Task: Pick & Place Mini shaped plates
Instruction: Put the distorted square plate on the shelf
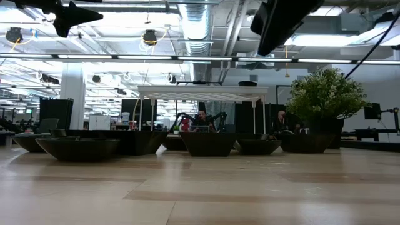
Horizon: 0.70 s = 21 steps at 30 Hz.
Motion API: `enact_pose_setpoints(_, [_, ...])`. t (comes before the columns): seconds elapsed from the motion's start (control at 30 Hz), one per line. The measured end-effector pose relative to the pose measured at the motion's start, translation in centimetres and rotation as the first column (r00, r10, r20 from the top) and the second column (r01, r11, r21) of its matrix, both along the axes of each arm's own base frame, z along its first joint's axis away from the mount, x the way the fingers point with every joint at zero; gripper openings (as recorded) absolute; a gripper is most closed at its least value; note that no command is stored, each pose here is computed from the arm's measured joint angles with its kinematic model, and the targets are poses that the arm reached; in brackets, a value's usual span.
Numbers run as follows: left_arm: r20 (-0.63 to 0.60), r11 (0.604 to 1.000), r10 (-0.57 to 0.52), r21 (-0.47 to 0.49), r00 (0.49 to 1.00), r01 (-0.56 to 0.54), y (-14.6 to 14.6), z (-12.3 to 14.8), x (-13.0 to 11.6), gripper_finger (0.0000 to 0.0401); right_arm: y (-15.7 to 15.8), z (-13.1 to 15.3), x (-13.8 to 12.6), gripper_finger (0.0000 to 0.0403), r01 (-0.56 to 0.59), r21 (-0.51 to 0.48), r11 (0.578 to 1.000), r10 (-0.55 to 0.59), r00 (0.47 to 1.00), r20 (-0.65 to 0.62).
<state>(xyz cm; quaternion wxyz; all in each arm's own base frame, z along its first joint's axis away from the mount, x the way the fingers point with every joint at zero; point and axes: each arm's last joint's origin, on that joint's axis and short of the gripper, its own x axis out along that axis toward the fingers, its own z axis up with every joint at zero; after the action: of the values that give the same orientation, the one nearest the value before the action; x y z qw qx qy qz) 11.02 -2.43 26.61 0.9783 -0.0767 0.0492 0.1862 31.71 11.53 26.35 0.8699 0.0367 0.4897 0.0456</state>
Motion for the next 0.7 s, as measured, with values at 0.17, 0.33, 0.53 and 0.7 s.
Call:
enact_pose_setpoints(0.17, [0.002, 1.000, 0.000, -0.001, 1.000, 0.000, 0.0, 0.0, 0.0, 0.0214, 0.2, -0.6, 1.0, 0.0083, -0.013, -0.020, 1.000, 0.013, 1.000, -0.013])
enact_pose_setpoints(0.33, [0.006, 1.000, 0.000, -0.003, 1.000, 0.000, 0.0, 0.1, 0.0, 0.0214, -0.2, -0.4, 0.7, 0.0083, -0.004, -0.032, 0.999, 0.003, 1.000, -0.029])
enact_pose_setpoints(0.53, [0.014, 1.000, 0.000, -0.006, 1.000, 0.000, 0.0, 0.1, 0.0, 0.0214, -0.5, -0.1, 0.1, 0.0083, 0.038, -0.020, 0.999, -0.039, 0.997, -0.066])
enact_pose_setpoints(0.7, [0.023, 1.000, 0.000, -0.010, 1.000, 0.000, 0.0, 0.2, 0.0, 0.0214, -1.4, -0.9, -1.8, 0.0083, 0.069, -0.094, 0.993, -0.092, 0.956, -0.278])
